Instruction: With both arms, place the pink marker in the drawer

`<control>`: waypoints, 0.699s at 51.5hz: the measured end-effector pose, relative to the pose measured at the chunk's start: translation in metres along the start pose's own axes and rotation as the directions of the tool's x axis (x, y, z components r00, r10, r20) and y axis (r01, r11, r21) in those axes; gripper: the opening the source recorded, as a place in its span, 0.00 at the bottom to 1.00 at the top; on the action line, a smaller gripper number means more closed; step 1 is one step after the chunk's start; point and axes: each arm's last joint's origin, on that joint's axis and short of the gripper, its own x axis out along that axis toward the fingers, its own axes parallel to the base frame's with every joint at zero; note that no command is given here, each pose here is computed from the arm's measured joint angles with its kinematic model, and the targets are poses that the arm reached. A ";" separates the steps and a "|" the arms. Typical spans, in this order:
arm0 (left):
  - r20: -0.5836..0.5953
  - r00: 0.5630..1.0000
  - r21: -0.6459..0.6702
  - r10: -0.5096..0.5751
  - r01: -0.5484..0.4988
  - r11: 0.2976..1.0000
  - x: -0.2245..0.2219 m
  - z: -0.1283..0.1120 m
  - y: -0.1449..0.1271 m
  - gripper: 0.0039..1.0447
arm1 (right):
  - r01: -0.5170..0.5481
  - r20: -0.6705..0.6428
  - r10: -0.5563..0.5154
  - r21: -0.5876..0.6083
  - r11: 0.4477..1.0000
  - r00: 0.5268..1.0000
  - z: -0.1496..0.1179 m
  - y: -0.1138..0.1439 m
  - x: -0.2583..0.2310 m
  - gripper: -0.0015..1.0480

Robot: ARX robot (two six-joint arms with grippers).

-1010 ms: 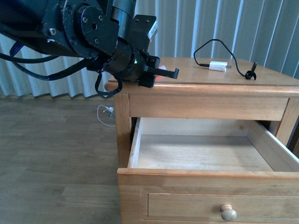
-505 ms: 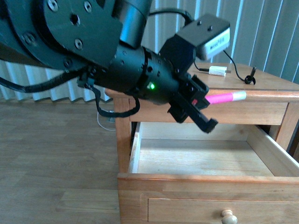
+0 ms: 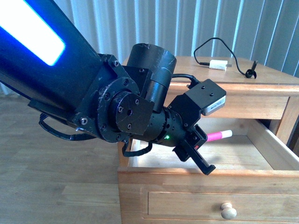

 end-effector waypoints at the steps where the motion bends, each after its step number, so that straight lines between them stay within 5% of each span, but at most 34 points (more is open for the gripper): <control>1: 0.000 1.000 -0.006 0.003 -0.003 1.000 0.002 -0.001 0.000 0.14 | 0.000 0.000 0.000 0.000 1.000 1.000 0.000 0.000 0.000 0.92; 11: -0.042 0.999 -0.050 0.028 -0.030 0.998 0.013 -0.018 0.000 0.18 | 0.000 0.000 0.000 0.000 1.000 1.000 0.000 0.000 0.000 0.92; 21: -0.042 0.998 -0.058 0.052 -0.054 0.997 0.008 -0.017 0.000 0.45 | 0.000 0.000 0.000 0.000 1.000 1.000 0.000 0.000 0.000 0.92; 36: -0.002 0.938 -0.180 0.345 -0.340 0.923 -0.069 0.009 0.016 0.93 | 0.000 0.000 0.000 0.000 1.000 1.000 0.000 0.000 0.000 0.92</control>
